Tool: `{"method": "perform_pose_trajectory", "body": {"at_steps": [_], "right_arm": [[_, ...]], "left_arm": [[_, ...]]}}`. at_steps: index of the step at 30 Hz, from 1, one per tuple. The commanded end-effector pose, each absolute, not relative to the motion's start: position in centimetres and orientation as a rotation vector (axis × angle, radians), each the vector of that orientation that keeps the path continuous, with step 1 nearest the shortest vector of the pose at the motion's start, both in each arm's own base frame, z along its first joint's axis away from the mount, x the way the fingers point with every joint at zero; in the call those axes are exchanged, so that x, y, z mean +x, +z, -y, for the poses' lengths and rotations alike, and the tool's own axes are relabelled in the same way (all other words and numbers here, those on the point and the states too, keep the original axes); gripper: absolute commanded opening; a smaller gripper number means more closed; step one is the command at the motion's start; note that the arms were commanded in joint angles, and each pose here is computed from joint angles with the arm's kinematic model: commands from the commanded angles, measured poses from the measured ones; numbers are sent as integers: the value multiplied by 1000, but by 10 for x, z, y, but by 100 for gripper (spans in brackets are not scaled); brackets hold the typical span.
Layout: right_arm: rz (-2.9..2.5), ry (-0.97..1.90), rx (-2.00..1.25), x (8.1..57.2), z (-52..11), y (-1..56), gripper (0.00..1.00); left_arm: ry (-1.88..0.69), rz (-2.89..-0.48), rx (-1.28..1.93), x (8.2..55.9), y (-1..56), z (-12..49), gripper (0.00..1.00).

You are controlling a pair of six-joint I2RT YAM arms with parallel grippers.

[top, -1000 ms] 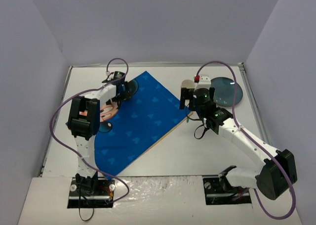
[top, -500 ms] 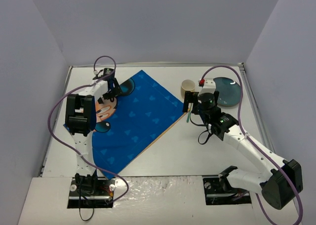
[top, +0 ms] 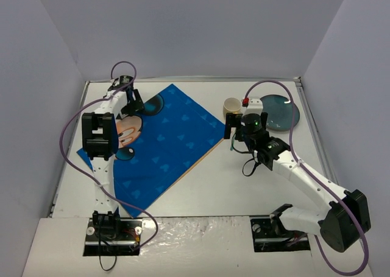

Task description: Set the dinner table for one person

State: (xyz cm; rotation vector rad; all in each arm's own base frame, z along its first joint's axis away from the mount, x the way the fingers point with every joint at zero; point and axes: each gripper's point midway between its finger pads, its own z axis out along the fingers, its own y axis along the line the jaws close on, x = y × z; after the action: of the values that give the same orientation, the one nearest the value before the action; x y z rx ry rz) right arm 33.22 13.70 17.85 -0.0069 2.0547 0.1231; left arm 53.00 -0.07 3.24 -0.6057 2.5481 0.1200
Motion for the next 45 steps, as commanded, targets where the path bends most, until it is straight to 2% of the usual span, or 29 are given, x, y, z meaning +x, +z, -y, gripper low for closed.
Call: {"method": "perform_pose_trajectory", "body": {"at_steps": [1,4,8,13,21,23,28,45], "right_arm": [[-1991,134,12,347,-142,201,100],[-1992,159,6,347,-146,203,100],[-1977,172,13,344,-145,208,100],[-1963,194,18,338,-143,212,100],[-1949,215,20,328,-139,213,100],[-1950,218,21,326,-139,212,100],[-1963,212,23,327,-139,206,100],[-2003,191,17,334,-143,194,100]], "left_arm": [[205,-2496,-558,527,75,-27,94],[188,-2448,-555,523,112,-26,96],[106,-2388,-656,492,148,-11,97],[61,-2420,-800,443,108,-5,97],[68,-2543,-856,412,60,-8,97],[97,-2542,-909,407,53,-26,97],[118,-2568,-949,406,37,-44,97],[106,-2577,-967,454,18,-81,97]]}}
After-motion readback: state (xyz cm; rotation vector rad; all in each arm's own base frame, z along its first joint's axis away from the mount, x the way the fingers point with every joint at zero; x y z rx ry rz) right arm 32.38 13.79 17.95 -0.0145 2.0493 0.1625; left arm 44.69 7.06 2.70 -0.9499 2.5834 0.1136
